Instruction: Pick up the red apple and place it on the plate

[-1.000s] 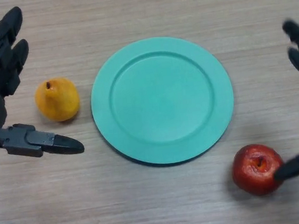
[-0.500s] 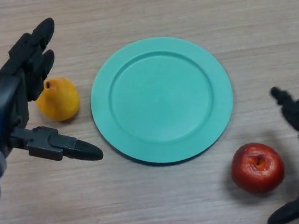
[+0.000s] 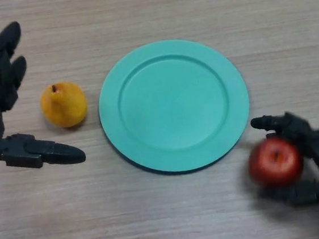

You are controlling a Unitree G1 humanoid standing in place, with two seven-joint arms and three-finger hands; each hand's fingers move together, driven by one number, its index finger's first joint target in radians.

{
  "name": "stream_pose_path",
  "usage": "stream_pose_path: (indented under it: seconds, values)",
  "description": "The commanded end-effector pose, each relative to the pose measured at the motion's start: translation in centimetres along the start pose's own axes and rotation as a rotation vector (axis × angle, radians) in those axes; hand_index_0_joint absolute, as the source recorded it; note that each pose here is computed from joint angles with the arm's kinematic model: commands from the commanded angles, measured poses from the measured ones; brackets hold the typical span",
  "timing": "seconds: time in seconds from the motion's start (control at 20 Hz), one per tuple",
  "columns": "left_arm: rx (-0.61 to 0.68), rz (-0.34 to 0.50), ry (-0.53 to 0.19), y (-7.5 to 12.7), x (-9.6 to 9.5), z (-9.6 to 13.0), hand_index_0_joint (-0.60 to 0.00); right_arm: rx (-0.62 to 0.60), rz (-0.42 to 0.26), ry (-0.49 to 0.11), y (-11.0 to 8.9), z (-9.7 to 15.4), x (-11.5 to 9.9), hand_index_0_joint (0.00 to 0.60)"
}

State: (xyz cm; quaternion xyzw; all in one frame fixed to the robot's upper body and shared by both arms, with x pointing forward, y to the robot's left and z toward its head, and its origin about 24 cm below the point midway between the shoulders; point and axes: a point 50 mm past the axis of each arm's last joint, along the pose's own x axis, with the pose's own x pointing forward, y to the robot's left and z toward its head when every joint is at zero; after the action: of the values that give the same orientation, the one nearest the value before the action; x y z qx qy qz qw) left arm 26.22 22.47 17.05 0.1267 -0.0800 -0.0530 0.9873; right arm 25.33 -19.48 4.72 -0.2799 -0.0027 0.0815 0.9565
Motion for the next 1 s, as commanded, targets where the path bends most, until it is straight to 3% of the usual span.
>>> stream_pose_path:
  seconds: [0.05,0.15,0.2,0.25,0.3,0.35,0.4,0.65,0.75,0.8,0.85,0.9,0.95,1.0]
  values:
    - [0.061,0.077,-0.224,2.1,-0.7,3.7,0.0,-0.098,-0.078,-0.059,-2.7,1.4,0.3,0.6]
    - [0.033,0.074,-0.222,2.1,-0.8,3.8,0.0,-0.083,-0.069,-0.095,-3.2,3.8,1.4,0.6]
    - [0.01,0.079,-0.235,2.1,-1.0,3.9,0.0,-0.048,-0.054,-0.161,-3.1,6.2,2.8,0.6]
    - [0.0,0.079,-0.238,2.0,-1.1,4.0,0.0,-0.038,-0.056,-0.194,-3.0,7.2,3.3,0.6]
    - [-0.04,0.082,-0.239,1.8,-1.4,4.4,0.0,-0.008,-0.044,-0.259,-2.4,9.4,5.0,0.6]
    - [-0.063,0.077,-0.229,1.7,-1.5,4.5,0.0,0.018,-0.036,-0.275,-2.1,10.1,5.6,0.6]
    - [-0.068,0.062,-0.245,1.0,-1.7,4.8,0.0,0.039,-0.02,-0.305,-1.0,11.2,7.5,0.6]
    - [-0.113,0.072,-0.215,0.8,-1.7,4.1,0.0,0.108,-0.013,-0.245,2.0,11.3,11.2,0.6]
    - [-0.124,0.073,-0.193,1.1,-1.9,3.9,0.0,0.099,-0.019,-0.187,2.9,10.8,11.9,0.6]
    - [-0.131,0.075,-0.191,1.2,-1.9,3.8,0.0,0.07,0.015,-0.159,3.5,10.5,11.8,0.55]
    - [-0.131,0.075,-0.192,1.3,-2.0,3.8,0.0,0.069,0.029,-0.16,3.5,10.6,11.8,0.45]
    - [-0.127,0.07,-0.196,1.3,-2.0,3.9,0.0,0.065,0.07,-0.166,3.8,10.6,11.5,0.3]
    - [-0.119,0.059,-0.203,1.4,-2.1,4.0,0.0,0.064,0.103,-0.171,3.9,10.7,11.3,0.2]
    - [-0.092,0.029,-0.249,1.5,-2.4,4.3,0.0,0.071,0.163,-0.184,4.1,10.8,10.8,0.055]
